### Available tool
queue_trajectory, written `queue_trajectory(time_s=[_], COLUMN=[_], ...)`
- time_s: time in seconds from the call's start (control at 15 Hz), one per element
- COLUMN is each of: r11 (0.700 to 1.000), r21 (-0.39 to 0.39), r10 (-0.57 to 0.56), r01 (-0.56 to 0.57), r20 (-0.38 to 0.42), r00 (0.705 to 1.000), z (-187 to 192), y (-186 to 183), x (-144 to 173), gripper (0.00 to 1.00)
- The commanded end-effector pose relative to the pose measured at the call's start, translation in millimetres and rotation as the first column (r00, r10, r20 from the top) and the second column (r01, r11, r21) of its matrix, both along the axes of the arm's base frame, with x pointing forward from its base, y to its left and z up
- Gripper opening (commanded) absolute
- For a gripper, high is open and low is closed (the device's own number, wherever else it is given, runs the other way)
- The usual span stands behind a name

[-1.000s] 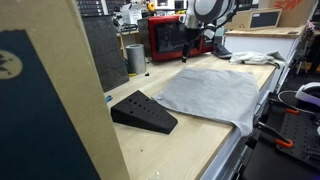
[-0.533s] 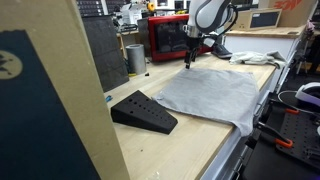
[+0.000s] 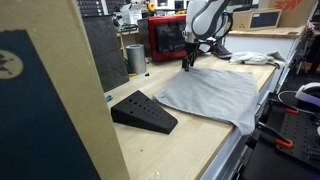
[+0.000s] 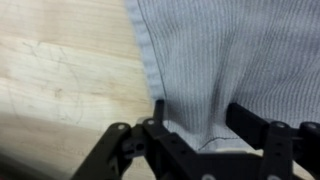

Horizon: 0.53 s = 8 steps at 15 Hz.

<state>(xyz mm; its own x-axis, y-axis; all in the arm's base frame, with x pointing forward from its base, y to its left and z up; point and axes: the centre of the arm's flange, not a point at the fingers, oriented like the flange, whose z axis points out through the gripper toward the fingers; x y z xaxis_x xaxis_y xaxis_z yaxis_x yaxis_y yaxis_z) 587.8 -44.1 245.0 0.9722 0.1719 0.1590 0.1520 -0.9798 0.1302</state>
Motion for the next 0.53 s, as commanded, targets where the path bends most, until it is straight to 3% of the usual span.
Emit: queue_trajectory(time_s=[0.0, 0.27, 0.33, 0.47], r11=[0.999, 0.997, 0.997, 0.993], r21=[-0.006, -0.034, -0.05, -0.093], r10=[-0.051, -0.062, -0.059, -0.061], r01=[0.051, 0.064, 0.063, 0.069], r20=[0.027, 0.061, 0.072, 0.091], r00=[0.998, 0.996, 0.996, 0.994], z=[3, 14, 17, 24], y=[-7, -14, -17, -24], x=[8, 14, 16, 18], gripper=[0.36, 0.05, 0.01, 0.0])
